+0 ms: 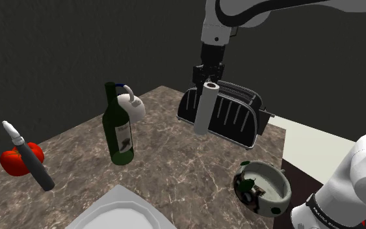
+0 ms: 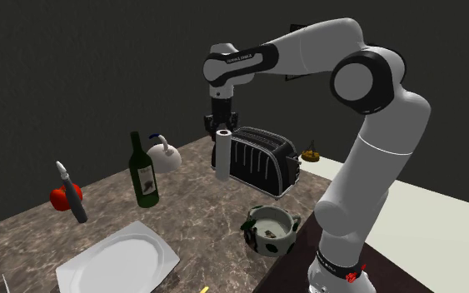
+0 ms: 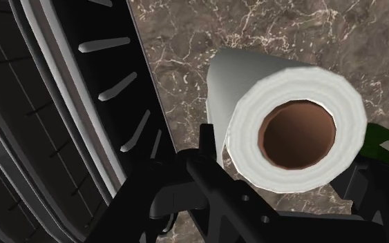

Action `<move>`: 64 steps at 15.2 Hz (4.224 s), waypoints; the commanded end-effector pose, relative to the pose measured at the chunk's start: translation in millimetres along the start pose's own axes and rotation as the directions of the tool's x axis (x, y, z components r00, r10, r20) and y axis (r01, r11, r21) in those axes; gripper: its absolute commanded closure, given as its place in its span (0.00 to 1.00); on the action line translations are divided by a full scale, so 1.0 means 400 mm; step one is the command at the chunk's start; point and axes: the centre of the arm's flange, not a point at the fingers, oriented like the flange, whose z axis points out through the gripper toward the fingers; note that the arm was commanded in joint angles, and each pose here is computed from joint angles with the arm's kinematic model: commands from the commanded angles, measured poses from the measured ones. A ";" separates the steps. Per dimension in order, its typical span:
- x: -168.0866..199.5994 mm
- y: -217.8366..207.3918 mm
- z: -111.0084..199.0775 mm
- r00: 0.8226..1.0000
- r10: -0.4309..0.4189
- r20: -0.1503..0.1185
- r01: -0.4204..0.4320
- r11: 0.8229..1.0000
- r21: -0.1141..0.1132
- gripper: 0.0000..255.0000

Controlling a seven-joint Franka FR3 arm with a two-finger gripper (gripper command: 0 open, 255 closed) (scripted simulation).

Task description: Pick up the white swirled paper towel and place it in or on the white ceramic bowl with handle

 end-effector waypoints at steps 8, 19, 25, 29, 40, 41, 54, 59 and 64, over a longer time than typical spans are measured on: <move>-0.004 -0.006 -0.120 1.000 0.000 0.000 0.000 1.000 0.000 1.00; -0.198 0.008 -0.223 1.000 0.000 0.000 0.000 1.000 0.000 1.00; -0.390 0.025 -0.269 1.000 0.000 0.000 0.000 1.000 0.000 1.00; -0.518 0.036 -0.299 1.000 0.000 0.000 0.000 1.000 0.000 1.00; -0.736 0.058 -0.298 1.000 0.000 0.000 0.000 1.000 0.000 1.00; -0.736 0.059 -0.285 1.000 0.000 0.000 0.000 1.000 0.000 1.00; -0.729 0.068 -0.114 1.000 0.000 0.000 0.000 1.000 0.000 1.00; -0.727 0.072 -0.048 1.000 0.000 0.000 0.000 1.000 0.000 1.00; -0.724 0.075 0.021 1.000 0.000 0.000 0.000 1.000 0.000 1.00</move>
